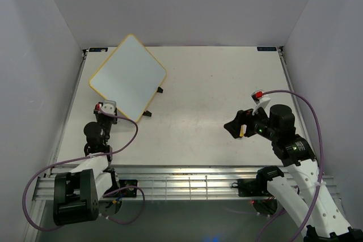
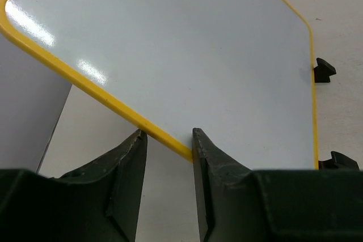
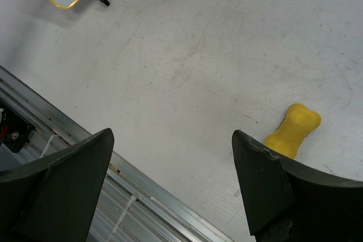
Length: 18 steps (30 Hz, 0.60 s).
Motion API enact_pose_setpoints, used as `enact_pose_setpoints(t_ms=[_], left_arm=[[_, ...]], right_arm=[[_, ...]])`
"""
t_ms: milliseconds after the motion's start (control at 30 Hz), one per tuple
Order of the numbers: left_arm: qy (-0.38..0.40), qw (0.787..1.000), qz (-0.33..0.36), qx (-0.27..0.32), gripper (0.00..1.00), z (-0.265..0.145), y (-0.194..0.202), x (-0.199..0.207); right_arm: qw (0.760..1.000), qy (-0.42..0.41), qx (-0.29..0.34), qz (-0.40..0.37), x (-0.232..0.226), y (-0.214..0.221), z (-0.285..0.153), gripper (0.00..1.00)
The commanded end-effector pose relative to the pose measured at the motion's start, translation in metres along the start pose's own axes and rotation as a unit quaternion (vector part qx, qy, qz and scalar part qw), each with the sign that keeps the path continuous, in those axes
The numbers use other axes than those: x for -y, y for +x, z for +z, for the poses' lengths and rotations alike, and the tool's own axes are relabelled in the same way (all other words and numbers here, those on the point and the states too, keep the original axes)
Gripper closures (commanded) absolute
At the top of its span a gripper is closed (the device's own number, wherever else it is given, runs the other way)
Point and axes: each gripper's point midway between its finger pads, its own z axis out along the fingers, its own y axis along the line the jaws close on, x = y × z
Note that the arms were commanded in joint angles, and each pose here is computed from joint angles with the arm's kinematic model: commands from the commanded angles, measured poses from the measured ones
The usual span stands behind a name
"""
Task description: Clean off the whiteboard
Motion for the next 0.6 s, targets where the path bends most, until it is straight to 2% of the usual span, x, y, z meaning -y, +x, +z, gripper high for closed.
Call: enact_pose_setpoints(t_ms=[0,200,567], left_arm=[[-0.012,1.0,0.021,-0.012,0.59,-0.005,0.005,-0.004],[-0.014,0.999,0.027,-0.016,0.64,-0.01,0.003,-0.005],[-0.029,0.999,0.022,-0.013,0.65,-0.02,-0.006,-0.009]], right_arm=[[1.0,-0.017,0.019,-0.015,-0.007,-0.008,-0.002,0.1],[0.999,-0.019,0.02,-0.016,-0.008,-0.009,-0.002,0.1],[0.999,-0.021,0.026,-0.019,-0.01,-0.009,-0.005,0.1]])
